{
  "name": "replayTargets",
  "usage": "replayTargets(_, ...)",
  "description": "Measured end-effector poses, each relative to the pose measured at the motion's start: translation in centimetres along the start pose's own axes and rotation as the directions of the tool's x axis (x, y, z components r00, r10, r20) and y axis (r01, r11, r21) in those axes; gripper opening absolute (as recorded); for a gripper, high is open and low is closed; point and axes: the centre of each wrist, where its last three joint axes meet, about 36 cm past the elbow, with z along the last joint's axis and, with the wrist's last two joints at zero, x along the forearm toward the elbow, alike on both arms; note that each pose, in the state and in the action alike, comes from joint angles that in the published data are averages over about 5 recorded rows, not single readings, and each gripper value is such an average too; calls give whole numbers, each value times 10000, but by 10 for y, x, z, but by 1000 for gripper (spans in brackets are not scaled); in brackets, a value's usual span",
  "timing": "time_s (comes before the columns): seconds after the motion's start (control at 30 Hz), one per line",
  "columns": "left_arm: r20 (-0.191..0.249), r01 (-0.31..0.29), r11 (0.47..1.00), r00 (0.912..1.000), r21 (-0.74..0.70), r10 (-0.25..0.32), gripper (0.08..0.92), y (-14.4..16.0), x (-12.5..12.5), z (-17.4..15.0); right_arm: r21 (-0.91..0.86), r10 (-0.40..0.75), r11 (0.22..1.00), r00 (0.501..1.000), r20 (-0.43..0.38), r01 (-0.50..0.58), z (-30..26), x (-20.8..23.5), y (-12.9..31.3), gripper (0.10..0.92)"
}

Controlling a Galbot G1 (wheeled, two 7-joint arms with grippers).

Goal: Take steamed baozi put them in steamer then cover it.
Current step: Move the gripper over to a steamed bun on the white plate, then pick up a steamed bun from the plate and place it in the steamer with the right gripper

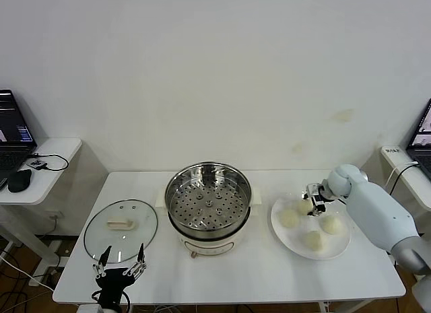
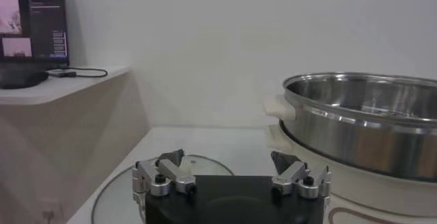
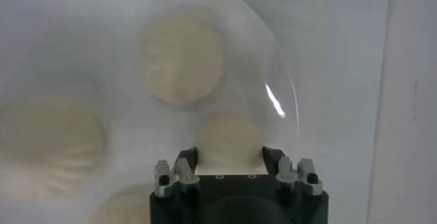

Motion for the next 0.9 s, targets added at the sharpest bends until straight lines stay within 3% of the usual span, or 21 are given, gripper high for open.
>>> replayTargets(0.27,8,-39,10000,10000,3,39,823,1,0,-1,42,204,9998,9996,181,-205,0,26,-8,602)
replayTargets(0.5,72,-180,9997,9998,136,179,823,0,-1,-2,310,797,9962,9944,688,-820,-6,79,-23,610)
replayTargets(0.9,229,-345,9993,9992,161,341,823,3,-4,-6,1248,1872,9677,9557,2269,-2192,-62,183,-78,612)
